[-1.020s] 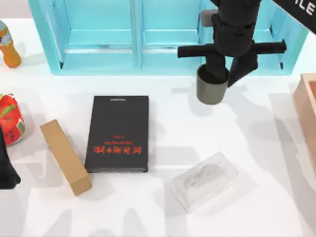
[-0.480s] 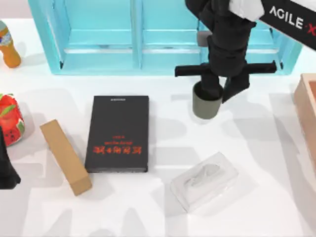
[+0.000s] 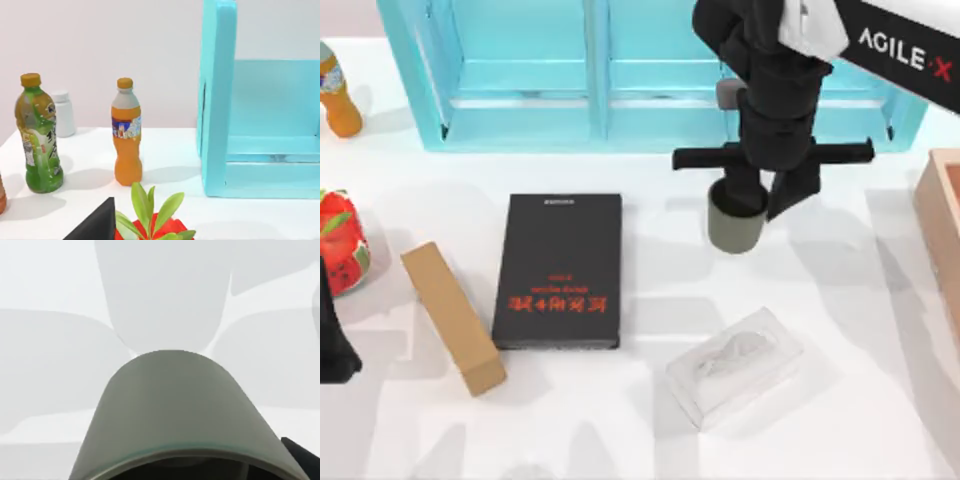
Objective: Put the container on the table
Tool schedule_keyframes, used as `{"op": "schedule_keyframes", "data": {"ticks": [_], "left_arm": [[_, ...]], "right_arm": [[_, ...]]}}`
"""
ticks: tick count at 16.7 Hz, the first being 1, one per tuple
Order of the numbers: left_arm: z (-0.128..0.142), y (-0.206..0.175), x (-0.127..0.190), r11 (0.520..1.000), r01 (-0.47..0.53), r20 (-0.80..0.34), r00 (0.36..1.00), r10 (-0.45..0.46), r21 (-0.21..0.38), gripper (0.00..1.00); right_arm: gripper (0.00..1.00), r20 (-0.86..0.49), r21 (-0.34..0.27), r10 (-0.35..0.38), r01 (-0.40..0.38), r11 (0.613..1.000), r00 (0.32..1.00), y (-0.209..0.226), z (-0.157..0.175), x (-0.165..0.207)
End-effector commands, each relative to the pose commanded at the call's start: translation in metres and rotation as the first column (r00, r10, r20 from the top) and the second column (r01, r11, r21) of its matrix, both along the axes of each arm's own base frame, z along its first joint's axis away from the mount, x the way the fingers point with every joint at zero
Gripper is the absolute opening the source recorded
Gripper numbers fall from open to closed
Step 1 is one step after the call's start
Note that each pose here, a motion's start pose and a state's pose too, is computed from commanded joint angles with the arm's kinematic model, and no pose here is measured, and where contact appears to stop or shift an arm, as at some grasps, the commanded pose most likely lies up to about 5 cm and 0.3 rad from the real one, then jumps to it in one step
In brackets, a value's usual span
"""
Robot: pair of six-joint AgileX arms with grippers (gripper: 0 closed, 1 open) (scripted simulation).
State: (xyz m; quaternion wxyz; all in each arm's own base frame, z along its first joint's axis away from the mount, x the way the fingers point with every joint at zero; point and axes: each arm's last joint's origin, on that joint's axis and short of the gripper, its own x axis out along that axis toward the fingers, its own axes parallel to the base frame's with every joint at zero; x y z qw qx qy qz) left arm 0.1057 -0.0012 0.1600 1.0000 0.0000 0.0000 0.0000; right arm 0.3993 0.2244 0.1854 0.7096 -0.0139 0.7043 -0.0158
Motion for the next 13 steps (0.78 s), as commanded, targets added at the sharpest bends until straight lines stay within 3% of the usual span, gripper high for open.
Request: {"op": "schedule_keyframes", "data": {"ticks": [12,13], "left_arm": [[0.0,0.0,0.0,1.0,0.0,0.0,1.0,0.0,0.0,1.0],[0.0,0.0,0.0,1.0,0.0,0.0,1.0,0.0,0.0,1.0]], "right_arm": [[0.98,0.0,0.0,0.0,0.0,1.0,1.0,0.0,0.0,0.0],[1.0,0.0,0.0,0.0,0.0,1.0,1.0,0.0,0.0,0.0]]}}
